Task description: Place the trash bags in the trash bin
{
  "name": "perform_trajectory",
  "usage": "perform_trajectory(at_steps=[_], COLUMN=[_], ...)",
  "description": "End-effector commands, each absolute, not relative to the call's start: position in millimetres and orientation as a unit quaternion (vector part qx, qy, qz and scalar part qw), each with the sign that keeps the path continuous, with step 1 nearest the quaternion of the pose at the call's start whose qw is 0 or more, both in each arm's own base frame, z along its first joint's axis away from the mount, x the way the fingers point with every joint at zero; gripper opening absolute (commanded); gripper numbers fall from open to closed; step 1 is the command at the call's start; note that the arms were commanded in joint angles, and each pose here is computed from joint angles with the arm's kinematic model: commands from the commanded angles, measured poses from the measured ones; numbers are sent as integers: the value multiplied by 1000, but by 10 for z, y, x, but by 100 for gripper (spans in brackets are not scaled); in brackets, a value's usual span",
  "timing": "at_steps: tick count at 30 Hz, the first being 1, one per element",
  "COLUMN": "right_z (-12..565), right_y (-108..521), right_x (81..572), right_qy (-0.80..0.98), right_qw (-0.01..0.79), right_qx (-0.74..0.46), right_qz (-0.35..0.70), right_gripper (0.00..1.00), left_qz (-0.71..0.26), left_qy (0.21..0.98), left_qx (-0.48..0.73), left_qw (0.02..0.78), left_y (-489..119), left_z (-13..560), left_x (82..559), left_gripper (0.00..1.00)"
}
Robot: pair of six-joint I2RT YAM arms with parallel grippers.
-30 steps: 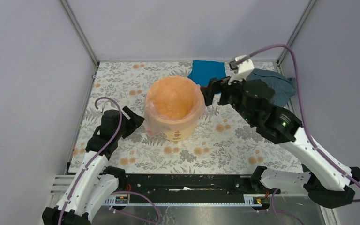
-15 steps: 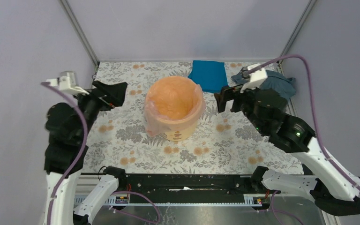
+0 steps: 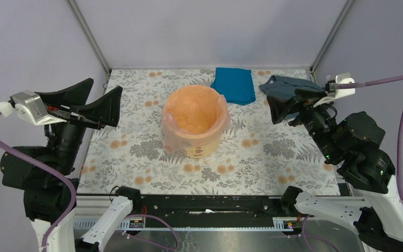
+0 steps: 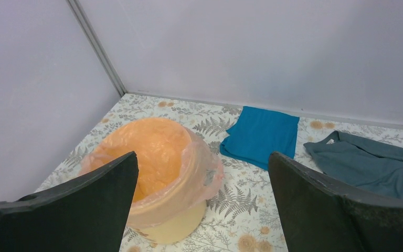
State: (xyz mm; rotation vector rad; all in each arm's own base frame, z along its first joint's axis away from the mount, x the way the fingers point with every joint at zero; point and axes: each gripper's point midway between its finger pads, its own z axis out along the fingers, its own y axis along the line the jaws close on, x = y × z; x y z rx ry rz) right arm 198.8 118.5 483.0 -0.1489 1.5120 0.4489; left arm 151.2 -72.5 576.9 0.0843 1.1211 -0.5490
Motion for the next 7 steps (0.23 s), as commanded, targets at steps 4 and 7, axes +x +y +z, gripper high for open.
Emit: perform_trajectory(at_steps=[4,7], right_z=[4783,4761], right_y=[1155,1132], right_x=[2098,2094], right_qy=[676,677], right_qw=[714,714], right_qx=[-44,-43], right_qz=[178,175], right_gripper=[100,100], left_qz=[-244,-244], left_qy=[530,531], left_qx=[47,47], left_qw=[811,811], left_y=[-731,-732], left_z=[5714,5711], left_x=[1604,1607], left_gripper=[99,99])
